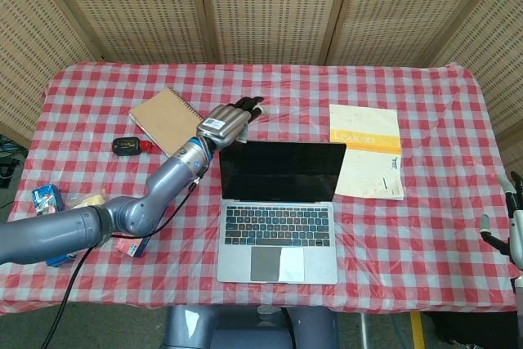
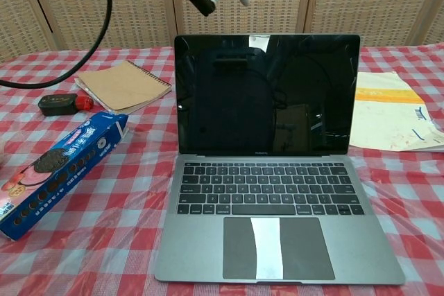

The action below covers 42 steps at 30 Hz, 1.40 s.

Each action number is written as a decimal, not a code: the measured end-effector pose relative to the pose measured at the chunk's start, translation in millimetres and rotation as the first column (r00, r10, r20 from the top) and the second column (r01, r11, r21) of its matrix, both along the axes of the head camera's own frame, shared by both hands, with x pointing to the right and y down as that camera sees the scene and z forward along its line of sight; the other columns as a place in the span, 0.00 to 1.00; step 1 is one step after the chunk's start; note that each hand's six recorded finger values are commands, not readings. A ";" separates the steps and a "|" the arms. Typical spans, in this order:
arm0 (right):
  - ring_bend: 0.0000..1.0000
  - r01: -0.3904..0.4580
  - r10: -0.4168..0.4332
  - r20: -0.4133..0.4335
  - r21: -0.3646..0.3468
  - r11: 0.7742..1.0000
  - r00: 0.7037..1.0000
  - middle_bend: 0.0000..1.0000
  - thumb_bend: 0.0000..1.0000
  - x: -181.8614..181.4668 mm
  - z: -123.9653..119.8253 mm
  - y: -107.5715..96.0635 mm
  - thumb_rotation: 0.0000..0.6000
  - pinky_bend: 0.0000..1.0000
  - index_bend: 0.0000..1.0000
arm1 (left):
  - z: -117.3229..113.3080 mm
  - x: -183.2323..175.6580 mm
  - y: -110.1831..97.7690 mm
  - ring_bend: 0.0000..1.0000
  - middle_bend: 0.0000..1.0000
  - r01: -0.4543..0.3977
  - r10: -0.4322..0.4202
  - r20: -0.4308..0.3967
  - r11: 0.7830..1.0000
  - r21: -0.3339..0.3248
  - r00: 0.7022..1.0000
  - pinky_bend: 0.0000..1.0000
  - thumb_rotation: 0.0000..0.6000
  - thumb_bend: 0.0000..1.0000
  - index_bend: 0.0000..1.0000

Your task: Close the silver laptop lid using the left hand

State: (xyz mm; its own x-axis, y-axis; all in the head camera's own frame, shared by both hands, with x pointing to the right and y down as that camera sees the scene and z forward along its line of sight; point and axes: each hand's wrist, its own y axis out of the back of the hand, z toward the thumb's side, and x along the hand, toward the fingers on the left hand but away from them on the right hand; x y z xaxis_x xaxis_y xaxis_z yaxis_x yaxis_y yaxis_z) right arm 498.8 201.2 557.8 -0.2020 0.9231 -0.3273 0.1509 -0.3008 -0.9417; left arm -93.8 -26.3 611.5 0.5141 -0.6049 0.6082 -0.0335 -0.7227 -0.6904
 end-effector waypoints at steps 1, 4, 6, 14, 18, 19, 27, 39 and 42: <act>0.00 -0.002 0.002 0.002 -0.001 1.000 1.000 0.00 0.70 0.5 0.1 0.0 1.00 0.00 0.00 | 0.9 5.3 1.0 0.06 0.00 -0.008 0.008 0.002 1.000 -0.004 1.000 0.23 1.00 1.00 0.22; 0.00 -0.008 0.008 0.006 0.000 1.000 1.000 0.00 0.70 2.4 -0.2 -0.3 1.00 0.00 0.00 | 3.6 19.6 2.9 0.08 0.00 -0.027 0.027 0.012 1.000 -0.010 1.000 0.24 1.00 1.00 0.22; 0.00 -0.012 0.012 0.011 0.002 1.000 1.000 0.00 0.70 3.3 -0.9 -0.4 1.00 0.00 0.00 | 5.2 26.9 4.4 0.09 0.00 -0.036 0.037 0.019 0.999 -0.014 0.999 0.24 1.00 1.00 0.22; 0.00 -0.013 0.012 0.024 0.006 1.000 1.000 0.00 0.70 4.0 -3.2 0.3 1.00 0.00 0.00 | 9.0 54.1 9.5 0.16 0.06 -0.051 0.052 0.038 0.998 -0.035 0.998 0.31 1.00 1.00 0.27; 0.00 -0.011 0.011 0.027 -0.004 1.000 1.000 0.00 0.70 3.8 -1.5 1.5 1.00 0.00 0.00 | 10.9 61.1 11.6 0.19 0.10 -0.051 0.052 0.045 0.998 -0.032 0.998 0.33 1.00 1.00 0.31; 0.00 -0.011 0.011 0.027 -0.003 1.000 1.000 0.00 0.70 3.9 -1.6 1.6 1.00 0.00 0.00 | 11.3 62.0 11.7 0.20 0.11 -0.048 0.049 0.047 0.998 -0.031 0.998 0.34 1.00 1.00 0.31; 0.00 -0.017 0.017 0.029 0.007 1.000 0.999 0.00 0.70 5.8 -4.6 2.2 1.00 0.00 0.00 | 14.8 66.8 13.8 0.30 0.22 -0.027 0.029 0.062 0.999 -0.028 0.998 0.40 1.00 1.00 0.42; 0.00 -0.012 0.012 0.030 0.007 1.000 0.999 0.00 0.71 3.9 -5.4 2.9 1.00 0.00 0.00 | 2.5 70.9 16.6 0.39 0.34 -0.024 0.024 0.026 0.999 -0.021 0.999 0.45 1.00 1.00 0.53; 0.00 -0.011 0.011 0.032 0.008 1.000 0.999 0.00 0.71 3.6 -5.8 2.8 1.00 0.00 0.00 | -0.6 71.7 18.7 0.40 0.35 -0.027 0.027 0.014 0.999 -0.026 1.000 0.46 1.00 1.00 0.55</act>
